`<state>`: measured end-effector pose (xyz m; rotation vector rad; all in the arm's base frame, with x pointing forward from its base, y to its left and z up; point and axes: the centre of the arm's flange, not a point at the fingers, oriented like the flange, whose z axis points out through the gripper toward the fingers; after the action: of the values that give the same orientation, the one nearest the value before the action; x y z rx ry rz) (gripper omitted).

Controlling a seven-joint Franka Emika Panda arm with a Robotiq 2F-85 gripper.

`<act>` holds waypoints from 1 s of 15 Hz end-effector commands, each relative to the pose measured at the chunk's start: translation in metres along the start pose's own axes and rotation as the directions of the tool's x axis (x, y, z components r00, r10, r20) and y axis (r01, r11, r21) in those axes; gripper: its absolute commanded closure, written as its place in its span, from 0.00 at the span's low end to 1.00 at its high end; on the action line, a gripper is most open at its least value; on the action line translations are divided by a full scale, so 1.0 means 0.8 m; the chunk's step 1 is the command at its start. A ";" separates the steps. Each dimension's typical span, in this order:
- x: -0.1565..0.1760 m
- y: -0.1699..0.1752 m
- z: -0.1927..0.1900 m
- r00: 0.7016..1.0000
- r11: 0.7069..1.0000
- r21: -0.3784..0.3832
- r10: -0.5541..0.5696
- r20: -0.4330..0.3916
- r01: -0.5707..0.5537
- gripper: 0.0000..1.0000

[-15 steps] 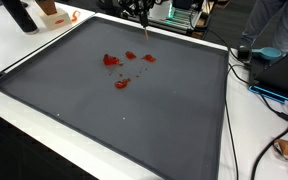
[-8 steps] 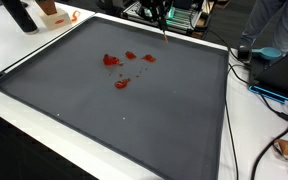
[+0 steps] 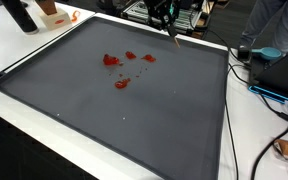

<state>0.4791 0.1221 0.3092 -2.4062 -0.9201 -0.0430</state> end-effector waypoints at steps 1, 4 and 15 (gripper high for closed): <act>-0.012 0.005 0.022 0.998 0.999 0.009 0.043 -0.050 -0.043 0.97; -0.013 0.010 0.030 0.993 0.996 0.018 0.092 -0.072 -0.091 0.97; -0.016 0.038 0.062 0.959 0.965 -0.028 0.256 -0.123 -0.261 0.97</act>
<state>0.4830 0.1180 0.2587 -2.4919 -0.6263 -0.1057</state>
